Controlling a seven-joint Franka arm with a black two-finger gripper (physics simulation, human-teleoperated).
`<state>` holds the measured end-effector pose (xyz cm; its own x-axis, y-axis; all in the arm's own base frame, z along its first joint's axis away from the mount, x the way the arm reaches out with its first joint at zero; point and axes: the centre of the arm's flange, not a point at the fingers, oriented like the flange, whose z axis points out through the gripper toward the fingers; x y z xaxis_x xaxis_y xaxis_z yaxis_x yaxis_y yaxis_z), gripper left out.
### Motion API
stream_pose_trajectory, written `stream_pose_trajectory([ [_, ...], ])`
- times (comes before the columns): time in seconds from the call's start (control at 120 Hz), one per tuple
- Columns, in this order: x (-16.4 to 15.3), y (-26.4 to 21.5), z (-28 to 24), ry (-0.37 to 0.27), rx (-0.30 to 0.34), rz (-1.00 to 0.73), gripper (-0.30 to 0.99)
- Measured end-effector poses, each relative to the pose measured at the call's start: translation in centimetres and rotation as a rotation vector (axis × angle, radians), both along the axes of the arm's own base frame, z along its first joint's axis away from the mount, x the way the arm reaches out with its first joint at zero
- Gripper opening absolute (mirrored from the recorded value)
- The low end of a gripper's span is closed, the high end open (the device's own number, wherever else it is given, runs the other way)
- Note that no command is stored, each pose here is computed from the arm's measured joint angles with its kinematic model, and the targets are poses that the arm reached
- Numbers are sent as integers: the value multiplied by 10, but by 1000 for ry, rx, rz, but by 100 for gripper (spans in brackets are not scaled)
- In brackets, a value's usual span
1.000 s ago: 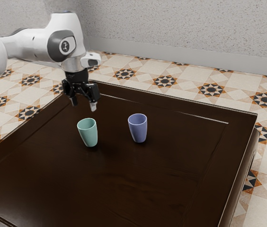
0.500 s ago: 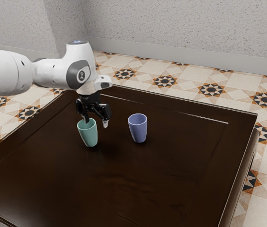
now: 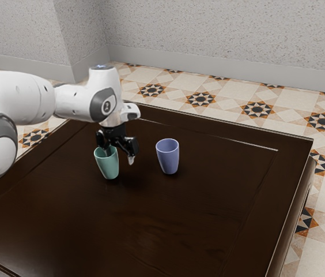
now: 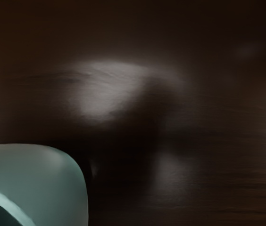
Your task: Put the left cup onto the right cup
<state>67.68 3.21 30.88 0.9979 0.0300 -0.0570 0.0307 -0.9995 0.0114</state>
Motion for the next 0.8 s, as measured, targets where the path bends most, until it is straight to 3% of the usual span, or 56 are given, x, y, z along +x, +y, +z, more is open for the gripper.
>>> stream_pose_trajectory([
  [0.067, 0, 0, -3, 2, 1, 3, 62],
  [0.233, 0, 2, -3, 2, 3, 10, 23],
  [0.35, 0, 5, -2, 0, 6, 14, 7],
  [0.533, -1, 25, 5, -8, 25, 40, -4],
  [0.8, -8, 42, 37, -30, 33, 63, -7],
])
